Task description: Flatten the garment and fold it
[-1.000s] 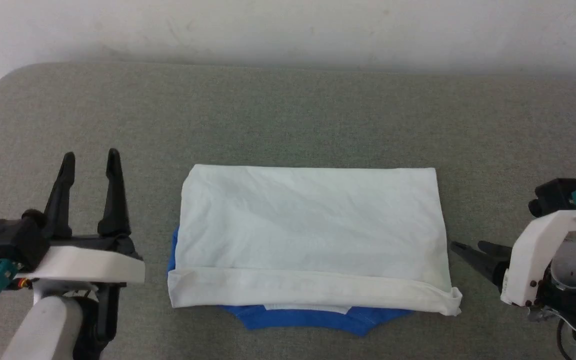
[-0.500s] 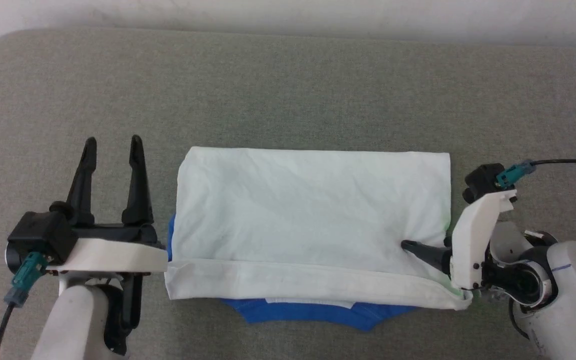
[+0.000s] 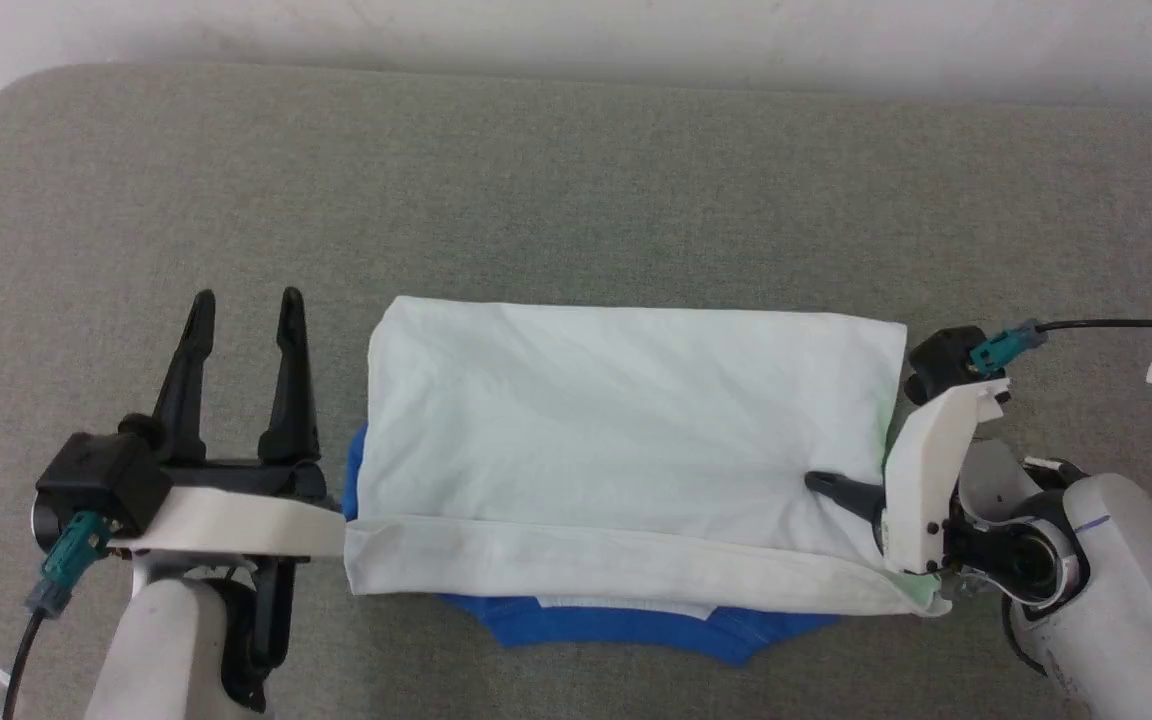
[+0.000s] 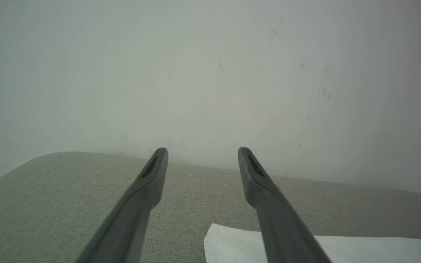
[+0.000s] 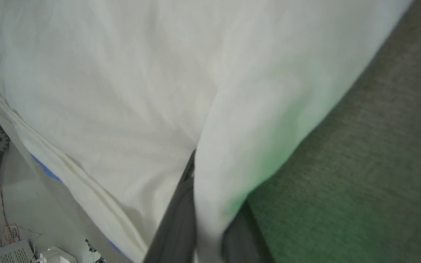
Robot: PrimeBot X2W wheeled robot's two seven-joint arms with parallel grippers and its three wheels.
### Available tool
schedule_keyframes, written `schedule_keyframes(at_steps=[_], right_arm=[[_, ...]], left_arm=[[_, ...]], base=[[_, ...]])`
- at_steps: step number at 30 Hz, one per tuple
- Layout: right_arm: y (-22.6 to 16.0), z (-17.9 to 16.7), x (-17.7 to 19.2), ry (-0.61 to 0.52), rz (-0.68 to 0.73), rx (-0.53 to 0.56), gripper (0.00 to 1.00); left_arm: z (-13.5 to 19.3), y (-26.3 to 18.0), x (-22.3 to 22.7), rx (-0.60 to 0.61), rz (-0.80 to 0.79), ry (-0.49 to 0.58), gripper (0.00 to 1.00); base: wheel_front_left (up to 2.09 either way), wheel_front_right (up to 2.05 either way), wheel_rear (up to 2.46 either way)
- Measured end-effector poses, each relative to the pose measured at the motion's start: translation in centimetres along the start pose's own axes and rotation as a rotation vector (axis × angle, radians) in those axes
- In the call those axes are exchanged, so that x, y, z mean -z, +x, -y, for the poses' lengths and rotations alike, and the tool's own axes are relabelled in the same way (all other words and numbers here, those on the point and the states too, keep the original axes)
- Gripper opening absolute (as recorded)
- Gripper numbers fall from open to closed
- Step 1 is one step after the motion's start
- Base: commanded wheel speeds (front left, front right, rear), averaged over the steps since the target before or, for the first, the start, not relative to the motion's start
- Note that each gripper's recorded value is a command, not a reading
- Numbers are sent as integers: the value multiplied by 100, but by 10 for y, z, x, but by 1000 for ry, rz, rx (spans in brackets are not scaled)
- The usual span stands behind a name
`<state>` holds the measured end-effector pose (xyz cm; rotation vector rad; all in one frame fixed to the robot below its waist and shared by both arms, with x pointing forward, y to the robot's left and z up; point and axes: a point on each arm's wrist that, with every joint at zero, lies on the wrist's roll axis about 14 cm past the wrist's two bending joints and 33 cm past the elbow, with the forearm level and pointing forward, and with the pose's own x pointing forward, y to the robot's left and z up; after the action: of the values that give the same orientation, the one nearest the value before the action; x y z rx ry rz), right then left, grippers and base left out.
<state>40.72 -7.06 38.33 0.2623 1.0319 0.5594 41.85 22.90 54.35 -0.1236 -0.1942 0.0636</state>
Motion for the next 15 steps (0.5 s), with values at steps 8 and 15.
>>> schedule_keyframes(at_steps=[8,15], right_arm=[[-41,68,1,47,42,177,0],[-85,125,6,62,64,375,0]], left_arm=[[2,-7,1,4,0,-2,100],[7,-7,-1,20,8,-10,100]], base=[[0,0,0],[0,0,0]])
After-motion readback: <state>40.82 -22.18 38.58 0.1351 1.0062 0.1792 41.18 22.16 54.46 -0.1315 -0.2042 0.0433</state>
